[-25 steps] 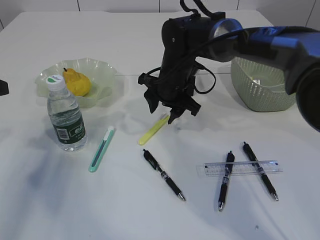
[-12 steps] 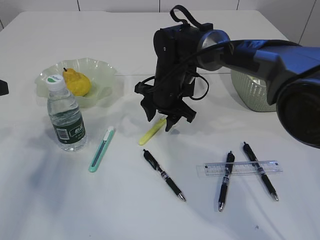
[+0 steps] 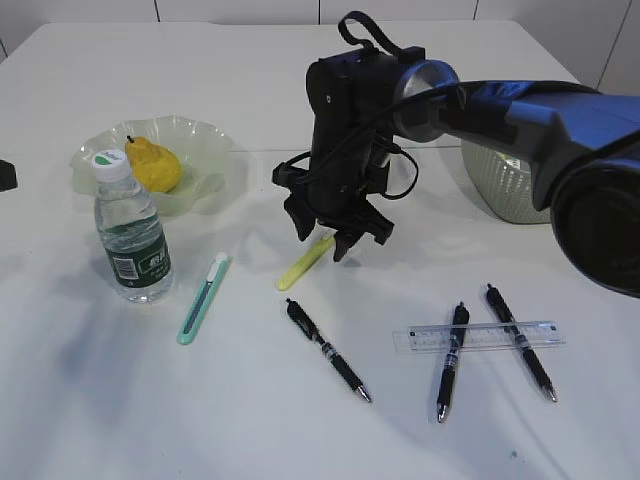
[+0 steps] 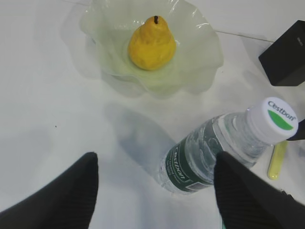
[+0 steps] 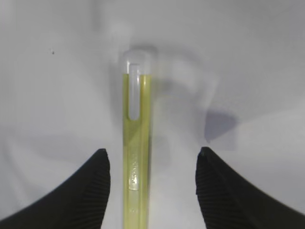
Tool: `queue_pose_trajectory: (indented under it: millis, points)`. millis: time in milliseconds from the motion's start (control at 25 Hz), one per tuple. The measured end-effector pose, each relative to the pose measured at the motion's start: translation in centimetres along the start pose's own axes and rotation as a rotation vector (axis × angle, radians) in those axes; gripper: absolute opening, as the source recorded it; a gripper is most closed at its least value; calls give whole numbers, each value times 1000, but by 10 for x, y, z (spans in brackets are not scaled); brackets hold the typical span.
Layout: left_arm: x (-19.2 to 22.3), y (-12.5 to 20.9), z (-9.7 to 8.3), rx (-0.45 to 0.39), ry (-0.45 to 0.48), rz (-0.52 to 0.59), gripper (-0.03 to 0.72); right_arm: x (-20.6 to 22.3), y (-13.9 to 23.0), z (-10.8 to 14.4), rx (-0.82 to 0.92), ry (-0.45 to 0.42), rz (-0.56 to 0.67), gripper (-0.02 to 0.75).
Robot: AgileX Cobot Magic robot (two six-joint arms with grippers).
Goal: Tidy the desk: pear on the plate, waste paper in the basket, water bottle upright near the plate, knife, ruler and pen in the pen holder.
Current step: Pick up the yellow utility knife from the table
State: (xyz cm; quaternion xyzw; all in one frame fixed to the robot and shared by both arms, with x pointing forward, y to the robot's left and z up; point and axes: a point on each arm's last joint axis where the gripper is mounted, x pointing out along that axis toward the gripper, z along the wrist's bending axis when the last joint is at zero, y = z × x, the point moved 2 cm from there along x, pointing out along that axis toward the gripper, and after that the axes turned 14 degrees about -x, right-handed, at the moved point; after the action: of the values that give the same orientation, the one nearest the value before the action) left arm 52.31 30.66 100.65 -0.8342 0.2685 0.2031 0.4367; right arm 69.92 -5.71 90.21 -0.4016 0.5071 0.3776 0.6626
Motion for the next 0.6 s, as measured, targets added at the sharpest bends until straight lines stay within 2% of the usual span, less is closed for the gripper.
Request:
queue_pose_trajectory:
  millis: [600]
  points:
    - [0,0,0,0,0,0,538,1,-2,-1,13,6,-19,428]
